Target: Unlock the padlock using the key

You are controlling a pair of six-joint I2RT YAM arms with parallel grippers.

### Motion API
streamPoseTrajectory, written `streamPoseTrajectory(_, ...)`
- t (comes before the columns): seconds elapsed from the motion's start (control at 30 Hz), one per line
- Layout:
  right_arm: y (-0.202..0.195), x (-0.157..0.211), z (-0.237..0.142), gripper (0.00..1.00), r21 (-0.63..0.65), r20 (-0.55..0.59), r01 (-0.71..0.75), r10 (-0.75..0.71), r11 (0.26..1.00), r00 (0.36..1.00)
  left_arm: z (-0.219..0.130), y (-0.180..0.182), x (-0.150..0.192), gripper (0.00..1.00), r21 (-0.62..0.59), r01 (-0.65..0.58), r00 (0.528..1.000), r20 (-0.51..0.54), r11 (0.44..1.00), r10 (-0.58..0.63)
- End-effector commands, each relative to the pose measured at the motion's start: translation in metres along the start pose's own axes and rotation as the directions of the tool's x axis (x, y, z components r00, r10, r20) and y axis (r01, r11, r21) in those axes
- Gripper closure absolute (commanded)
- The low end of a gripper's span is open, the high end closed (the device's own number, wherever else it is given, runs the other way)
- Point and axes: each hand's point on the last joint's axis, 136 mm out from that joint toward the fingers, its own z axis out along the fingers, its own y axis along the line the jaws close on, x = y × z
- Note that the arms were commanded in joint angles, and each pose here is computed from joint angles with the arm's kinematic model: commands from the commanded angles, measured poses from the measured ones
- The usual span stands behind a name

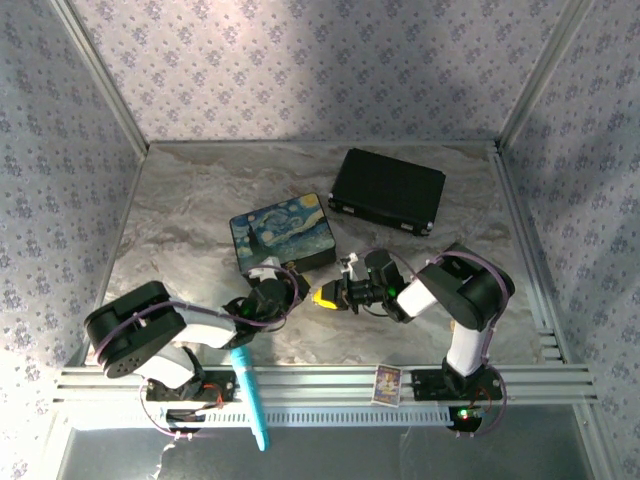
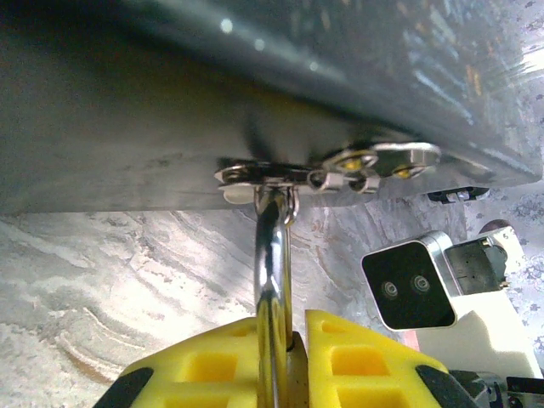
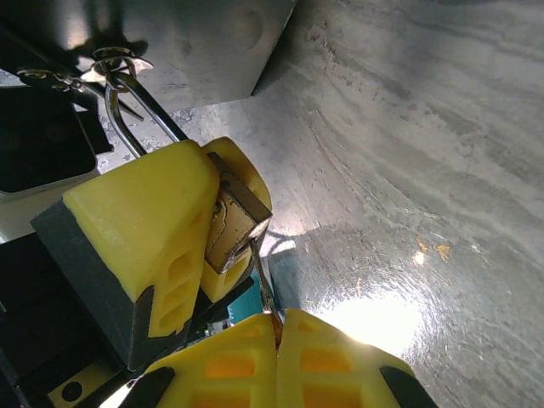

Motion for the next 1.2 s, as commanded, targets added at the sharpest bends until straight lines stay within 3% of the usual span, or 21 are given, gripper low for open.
streamPoseTrajectory(0.0,0.014,-0.009,0.001,1.00,-0.050,0.019,0.034,-0.033,0.998,0.999,-0.003,-0.028,-0.001,1.00,0.089,0.058,0.998,-0.015,0.994,-0.057)
streamPoseTrajectory(0.33,0.028,-0.026,-0.002,1.00,-0.150,0.074,0.015,-0.004,0.989,0.997,-0.006,-0.047,0.003,1.00,0.148,0.096,0.995,-0.034,0.984,-0.092)
streamPoseTrajectory(0.5,0.030,-0.025,-0.002,1.00,-0.168,0.082,0.018,-0.005,0.986,0.997,-0.008,-0.044,-0.001,1.00,0.111,0.092,0.996,-0.022,0.990,-0.091)
streamPoseTrajectory(0.9,0.029,-0.028,0.000,1.00,-0.166,0.095,0.018,-0.003,0.986,0.995,-0.010,-0.046,-0.006,1.00,0.106,0.098,0.995,-0.004,0.990,-0.098)
streamPoseTrajectory(1.17,0.027,-0.025,-0.004,1.00,-0.160,0.101,0.017,-0.001,0.987,0.995,-0.011,-0.041,-0.010,1.00,0.127,0.171,0.985,0.006,0.977,-0.173)
